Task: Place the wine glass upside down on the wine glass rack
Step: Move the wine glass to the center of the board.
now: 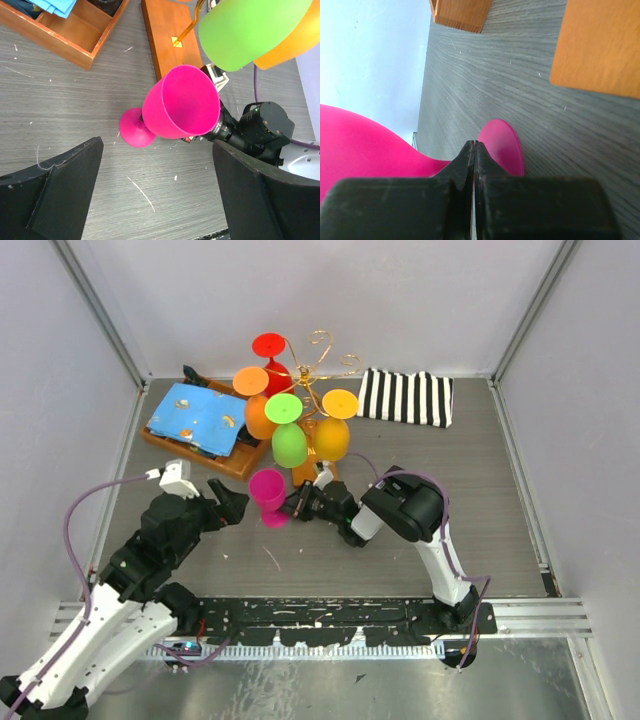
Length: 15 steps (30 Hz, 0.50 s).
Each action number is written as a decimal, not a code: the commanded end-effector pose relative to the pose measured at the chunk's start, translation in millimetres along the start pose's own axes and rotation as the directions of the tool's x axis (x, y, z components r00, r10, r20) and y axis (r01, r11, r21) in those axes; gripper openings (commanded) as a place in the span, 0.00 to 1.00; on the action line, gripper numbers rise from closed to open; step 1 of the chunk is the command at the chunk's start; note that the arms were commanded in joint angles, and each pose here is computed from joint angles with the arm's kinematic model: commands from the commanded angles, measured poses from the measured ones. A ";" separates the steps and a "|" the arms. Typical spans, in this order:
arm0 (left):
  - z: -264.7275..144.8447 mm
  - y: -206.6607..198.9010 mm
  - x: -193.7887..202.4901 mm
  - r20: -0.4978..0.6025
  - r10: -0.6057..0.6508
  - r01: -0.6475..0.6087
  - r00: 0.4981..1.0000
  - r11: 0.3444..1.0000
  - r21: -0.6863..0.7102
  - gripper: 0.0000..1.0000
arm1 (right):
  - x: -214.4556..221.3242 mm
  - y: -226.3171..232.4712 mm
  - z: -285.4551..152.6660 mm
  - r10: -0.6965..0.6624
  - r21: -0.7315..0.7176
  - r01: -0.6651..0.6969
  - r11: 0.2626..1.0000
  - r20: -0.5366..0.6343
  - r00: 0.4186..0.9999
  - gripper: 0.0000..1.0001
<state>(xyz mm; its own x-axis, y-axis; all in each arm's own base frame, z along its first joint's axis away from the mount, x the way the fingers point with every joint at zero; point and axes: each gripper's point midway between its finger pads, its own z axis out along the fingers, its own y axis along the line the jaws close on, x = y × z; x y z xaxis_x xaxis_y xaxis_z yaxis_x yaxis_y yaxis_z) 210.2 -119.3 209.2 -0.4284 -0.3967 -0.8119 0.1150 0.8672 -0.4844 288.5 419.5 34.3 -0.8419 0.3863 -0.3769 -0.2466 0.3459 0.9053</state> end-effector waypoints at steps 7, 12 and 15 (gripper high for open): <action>11.4 0.3 5.0 -0.126 -0.002 -0.012 0.992 0.994 -0.111 0.98 | 16.5 24.6 -8.0 -0.055 -0.035 0.055 0.998 -0.003 0.998 0.00; 18.9 2.7 11.5 -0.200 0.032 -0.063 0.979 0.986 -0.155 0.92 | 20.4 27.3 -8.8 -0.073 -0.031 0.072 0.997 -0.006 0.997 0.01; 21.8 4.2 11.8 -0.212 0.052 -0.088 0.976 0.982 -0.166 0.83 | 18.7 26.4 -11.5 -0.101 -0.011 0.100 0.995 -0.005 0.995 0.01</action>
<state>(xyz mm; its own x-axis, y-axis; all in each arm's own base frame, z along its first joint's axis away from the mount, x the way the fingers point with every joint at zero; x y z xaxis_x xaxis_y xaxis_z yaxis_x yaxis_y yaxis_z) 224.9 -129.0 184.7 -0.5963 -0.3031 -0.7433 -0.0002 0.9260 -0.3775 257.2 427.8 32.3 -0.8513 0.3368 -0.4022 -0.2764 0.3635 0.8896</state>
